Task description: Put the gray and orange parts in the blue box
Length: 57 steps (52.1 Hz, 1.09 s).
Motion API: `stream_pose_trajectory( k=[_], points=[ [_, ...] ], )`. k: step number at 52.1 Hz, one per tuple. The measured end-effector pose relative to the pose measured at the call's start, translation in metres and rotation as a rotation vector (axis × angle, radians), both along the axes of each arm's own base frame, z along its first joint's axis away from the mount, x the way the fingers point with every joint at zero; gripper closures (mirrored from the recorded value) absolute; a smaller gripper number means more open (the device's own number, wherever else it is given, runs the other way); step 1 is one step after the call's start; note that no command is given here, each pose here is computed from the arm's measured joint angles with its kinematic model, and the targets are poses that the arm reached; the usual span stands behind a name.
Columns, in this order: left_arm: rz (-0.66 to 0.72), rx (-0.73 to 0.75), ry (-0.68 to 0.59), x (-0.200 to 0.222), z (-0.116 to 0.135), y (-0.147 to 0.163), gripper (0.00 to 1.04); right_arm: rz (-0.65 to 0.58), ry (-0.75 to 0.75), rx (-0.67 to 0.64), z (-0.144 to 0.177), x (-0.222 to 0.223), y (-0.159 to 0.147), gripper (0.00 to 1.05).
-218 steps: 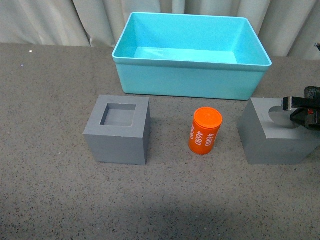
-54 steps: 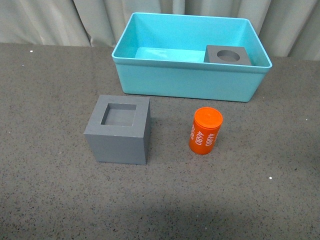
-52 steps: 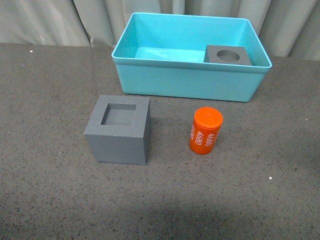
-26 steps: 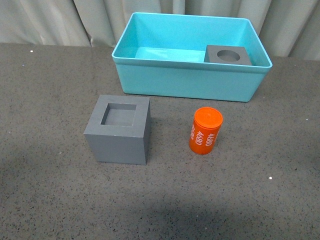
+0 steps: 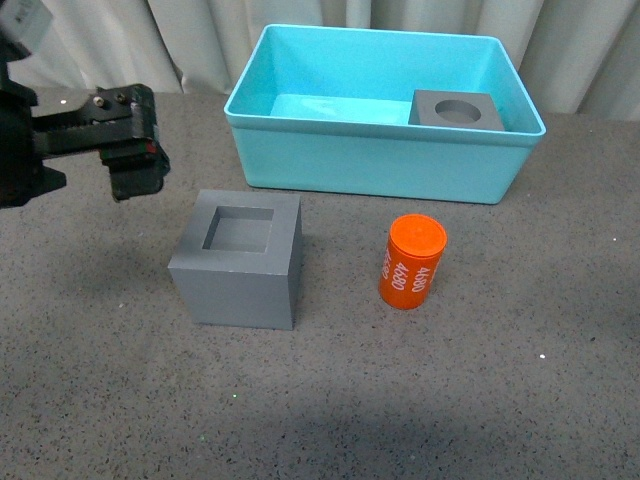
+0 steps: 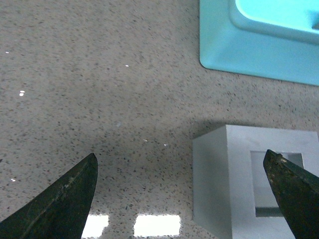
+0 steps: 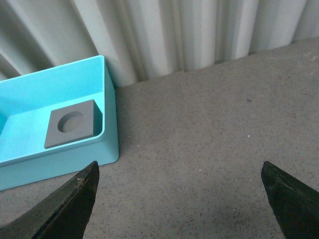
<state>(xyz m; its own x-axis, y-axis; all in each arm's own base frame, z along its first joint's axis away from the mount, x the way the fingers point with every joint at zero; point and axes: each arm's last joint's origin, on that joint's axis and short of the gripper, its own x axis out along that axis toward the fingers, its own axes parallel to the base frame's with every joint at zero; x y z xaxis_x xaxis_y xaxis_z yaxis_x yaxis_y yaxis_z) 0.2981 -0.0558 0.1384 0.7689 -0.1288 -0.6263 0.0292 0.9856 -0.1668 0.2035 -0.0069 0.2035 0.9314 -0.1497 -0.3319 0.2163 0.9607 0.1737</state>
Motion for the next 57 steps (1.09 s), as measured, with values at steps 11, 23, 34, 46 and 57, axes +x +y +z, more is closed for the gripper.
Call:
stream_pose_trajectory(
  k=[11,23,34,46,57],
  points=[
    [-0.048,0.012,0.075,0.011,-0.015,-0.009,0.07,0.0,0.0,0.0,0.0,0.0,0.0,0.1],
    [-0.061,0.026,0.128,0.014,-0.028,-0.011,0.07,0.0,0.0,0.0,0.0,0.0,0.0,0.1],
    [-0.11,0.008,0.134,0.013,-0.03,-0.017,0.07,0.0,0.0,0.0,0.0,0.0,0.0,0.1],
    [-0.149,0.031,0.185,0.01,-0.035,-0.024,0.07,0.0,0.0,0.0,0.0,0.0,0.0,0.1],
    [-0.149,0.041,0.193,0.012,-0.036,-0.028,0.21,0.0,0.0,0.0,0.0,0.0,0.0,0.1]
  ],
)
